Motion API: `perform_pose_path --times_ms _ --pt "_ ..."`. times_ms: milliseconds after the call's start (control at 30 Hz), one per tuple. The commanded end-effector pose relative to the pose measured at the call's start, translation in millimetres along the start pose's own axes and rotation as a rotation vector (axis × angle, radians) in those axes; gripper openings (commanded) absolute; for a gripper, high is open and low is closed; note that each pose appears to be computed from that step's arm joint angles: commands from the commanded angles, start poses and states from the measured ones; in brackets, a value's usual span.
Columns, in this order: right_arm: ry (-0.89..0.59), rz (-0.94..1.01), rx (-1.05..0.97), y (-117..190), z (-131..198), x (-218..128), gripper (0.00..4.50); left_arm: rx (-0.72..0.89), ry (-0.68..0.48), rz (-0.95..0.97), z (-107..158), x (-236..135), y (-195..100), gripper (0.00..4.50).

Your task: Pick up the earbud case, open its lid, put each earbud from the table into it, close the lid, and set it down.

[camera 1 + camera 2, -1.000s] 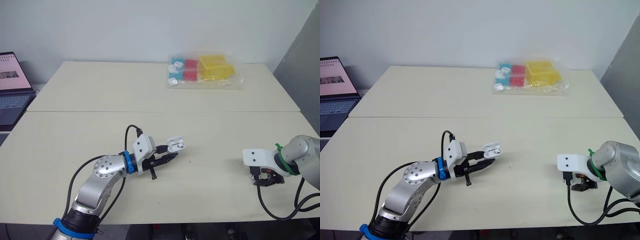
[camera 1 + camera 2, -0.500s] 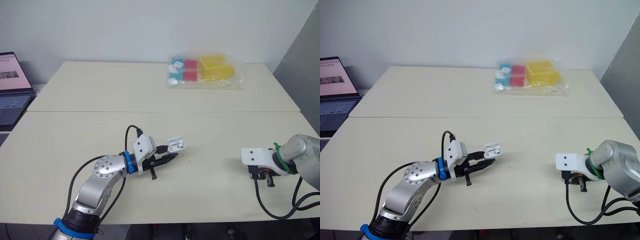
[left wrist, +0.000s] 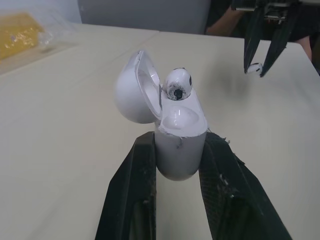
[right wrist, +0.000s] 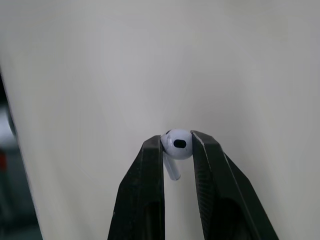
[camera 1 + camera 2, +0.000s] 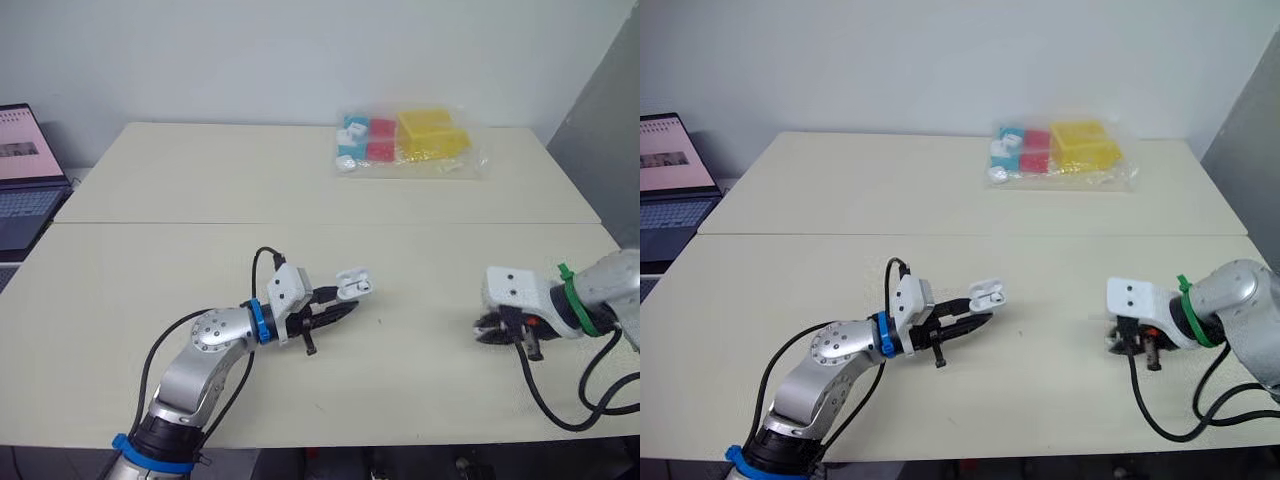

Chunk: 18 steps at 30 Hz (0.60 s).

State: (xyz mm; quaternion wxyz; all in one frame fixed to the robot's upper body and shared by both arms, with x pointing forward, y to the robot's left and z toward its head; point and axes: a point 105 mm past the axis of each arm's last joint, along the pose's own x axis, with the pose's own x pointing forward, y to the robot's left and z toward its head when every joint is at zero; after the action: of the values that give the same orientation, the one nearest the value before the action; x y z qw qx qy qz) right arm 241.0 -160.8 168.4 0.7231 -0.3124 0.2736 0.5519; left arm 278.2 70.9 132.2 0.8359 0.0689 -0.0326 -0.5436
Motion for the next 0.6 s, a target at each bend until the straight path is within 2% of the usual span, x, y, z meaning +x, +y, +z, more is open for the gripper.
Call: perform_pose_path --times_ms 33,100,200,300,600 --pt "-0.184 -0.024 0.029 7 35 -4 0.42 0.008 -0.057 0.01 16 2 6 0.8" --pt "-0.257 -0.044 0.044 6 47 -2 0.42 0.006 -0.062 0.009 18 3 7 0.8" --pt "-0.543 -0.093 0.064 0 86 6 0.42 -0.002 -0.08 -0.001 24 7 9 0.8" --pt "-0.759 -0.162 0.079 -5 110 11 0.42 -0.001 -0.085 -0.015 29 9 10 0.8" --pt "-0.899 -0.255 0.146 -10 128 35 0.42 -0.015 -0.106 -0.006 42 10 19 0.8"
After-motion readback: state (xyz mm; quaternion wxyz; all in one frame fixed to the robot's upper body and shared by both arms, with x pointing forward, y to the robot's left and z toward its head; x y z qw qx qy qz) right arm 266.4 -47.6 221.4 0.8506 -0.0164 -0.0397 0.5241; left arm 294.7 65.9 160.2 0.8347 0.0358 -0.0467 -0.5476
